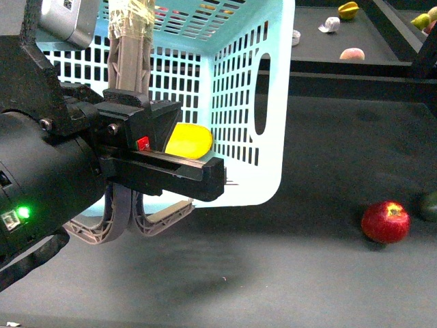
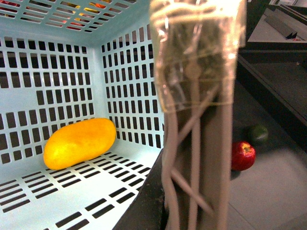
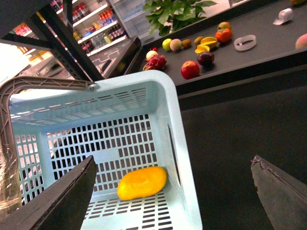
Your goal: Pick mango with right arm and hold basket with left
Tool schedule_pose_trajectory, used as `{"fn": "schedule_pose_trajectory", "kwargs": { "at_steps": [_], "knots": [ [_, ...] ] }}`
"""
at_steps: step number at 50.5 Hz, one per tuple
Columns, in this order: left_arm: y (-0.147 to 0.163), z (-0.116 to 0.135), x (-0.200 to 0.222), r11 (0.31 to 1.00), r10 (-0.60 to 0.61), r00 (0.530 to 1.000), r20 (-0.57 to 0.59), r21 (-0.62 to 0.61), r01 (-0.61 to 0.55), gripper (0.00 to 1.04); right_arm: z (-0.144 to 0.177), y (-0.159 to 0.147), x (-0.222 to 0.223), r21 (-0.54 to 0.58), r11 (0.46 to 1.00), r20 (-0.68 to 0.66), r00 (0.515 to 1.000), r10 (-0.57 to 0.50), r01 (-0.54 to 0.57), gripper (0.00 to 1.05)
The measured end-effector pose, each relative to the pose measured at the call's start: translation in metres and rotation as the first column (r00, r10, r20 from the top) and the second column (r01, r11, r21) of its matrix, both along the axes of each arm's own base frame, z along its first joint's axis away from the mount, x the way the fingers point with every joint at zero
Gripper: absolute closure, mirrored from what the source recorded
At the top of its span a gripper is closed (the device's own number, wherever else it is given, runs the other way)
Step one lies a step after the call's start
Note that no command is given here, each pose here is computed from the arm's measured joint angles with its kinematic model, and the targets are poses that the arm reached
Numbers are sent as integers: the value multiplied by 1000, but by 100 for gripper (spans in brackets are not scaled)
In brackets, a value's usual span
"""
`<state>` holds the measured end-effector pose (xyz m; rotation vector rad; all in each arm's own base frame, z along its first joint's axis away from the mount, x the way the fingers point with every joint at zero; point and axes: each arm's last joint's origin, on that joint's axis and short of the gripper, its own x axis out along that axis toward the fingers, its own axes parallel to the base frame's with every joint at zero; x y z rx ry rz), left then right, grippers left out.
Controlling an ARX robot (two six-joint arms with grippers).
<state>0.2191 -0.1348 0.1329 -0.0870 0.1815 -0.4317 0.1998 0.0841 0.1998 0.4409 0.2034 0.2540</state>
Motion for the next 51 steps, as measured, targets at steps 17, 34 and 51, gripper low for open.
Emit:
{"fn": "schedule_pose_trajectory", "kwargs": {
  "at_steps": [17,34,51],
  "knots": [
    [0,0,0,1000,-1,1000,0,0,1,99,2,-35,-62,-2,992,29,991,-130,130,8],
    [0,0,0,1000,0,1000,0,0,0,99,-1,-42,-88,-78,971,70,973,-221,227,8],
    [0,0,0,1000,0,1000,0,0,0,99,-12,-58,-94,-341,899,230,952,-203,275,51]
  ]
}}
